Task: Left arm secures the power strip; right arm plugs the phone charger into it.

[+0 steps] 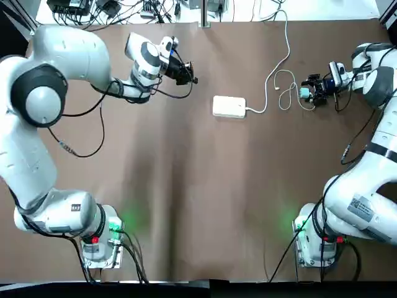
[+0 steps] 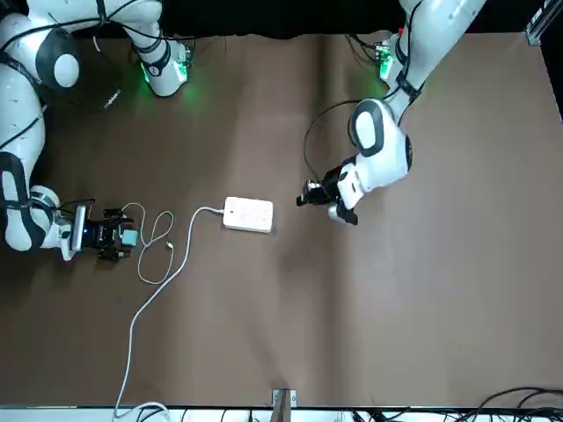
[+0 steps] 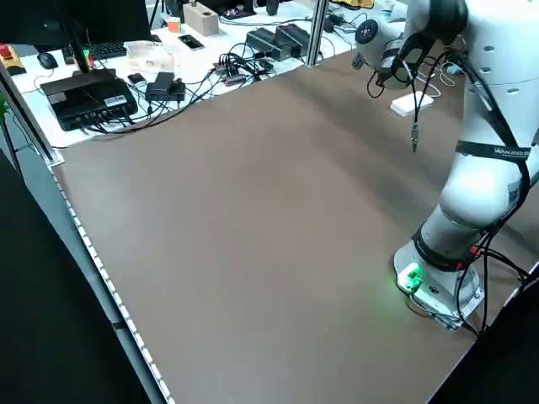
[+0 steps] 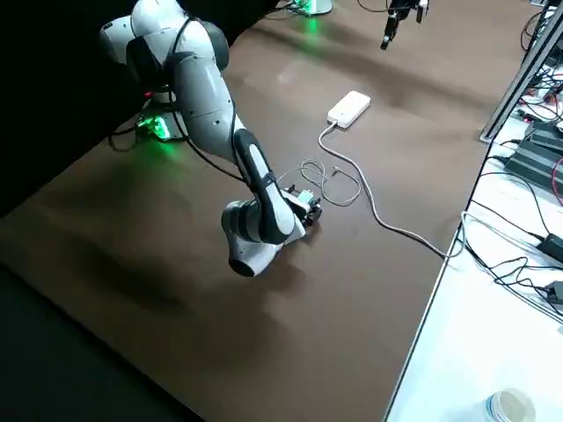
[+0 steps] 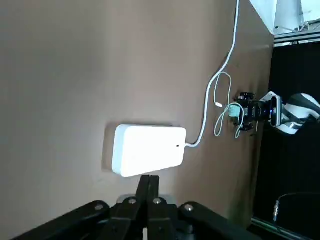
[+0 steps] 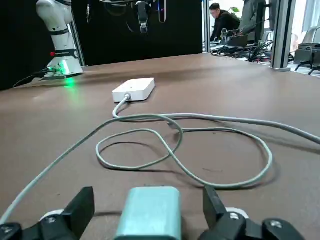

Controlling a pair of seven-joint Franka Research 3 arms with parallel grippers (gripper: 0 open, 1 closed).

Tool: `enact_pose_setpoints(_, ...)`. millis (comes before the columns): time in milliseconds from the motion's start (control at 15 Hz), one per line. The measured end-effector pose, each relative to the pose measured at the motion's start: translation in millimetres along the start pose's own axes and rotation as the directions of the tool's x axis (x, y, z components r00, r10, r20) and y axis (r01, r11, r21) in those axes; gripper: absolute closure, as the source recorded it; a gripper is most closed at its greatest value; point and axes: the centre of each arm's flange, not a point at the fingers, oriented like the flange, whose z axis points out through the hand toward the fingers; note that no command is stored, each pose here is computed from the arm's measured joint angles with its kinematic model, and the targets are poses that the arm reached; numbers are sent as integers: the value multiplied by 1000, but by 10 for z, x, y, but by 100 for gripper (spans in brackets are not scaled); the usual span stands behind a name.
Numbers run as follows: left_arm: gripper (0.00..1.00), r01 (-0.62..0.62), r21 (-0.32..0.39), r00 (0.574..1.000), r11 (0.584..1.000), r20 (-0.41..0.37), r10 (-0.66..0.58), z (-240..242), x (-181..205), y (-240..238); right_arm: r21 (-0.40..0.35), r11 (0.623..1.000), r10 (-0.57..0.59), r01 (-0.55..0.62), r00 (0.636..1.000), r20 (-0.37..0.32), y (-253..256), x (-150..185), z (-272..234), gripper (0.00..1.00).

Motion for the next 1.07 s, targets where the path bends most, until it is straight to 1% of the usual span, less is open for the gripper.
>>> enact_pose_setpoints(333,99,24,13,999,1000,-37,-23,769,-77,0,-23,1000,11,-11,1000,-10,-19,-87,-5,7)
enact_pose_setpoints(533,99,27,11,999,1000,-29,-26,1187,-218,48,-42,999,10,-10,1000,-7,3,-94,-13,9)
enact_pose_setpoints(667,99,45,0,999,999,-17,-45,1391,-228,-4,-46,999,9,-9,1000,-5,9,-95,-17,9)
enact_pose_setpoints(933,99,54,16,998,998,-14,-53,1574,-270,-186,-46,999,9,-9,1000,-4,10,-96,-20,10)
enact_pose_setpoints(1000,99,55,22,998,998,-19,-54,1604,-283,-213,-46,999,9,-9,1000,-4,10,-96,-21,15)
enact_pose_setpoints(1067,99,55,28,998,998,-24,-54,1637,-302,-229,-46,999,9,-9,1000,-5,9,-95,-20,17)
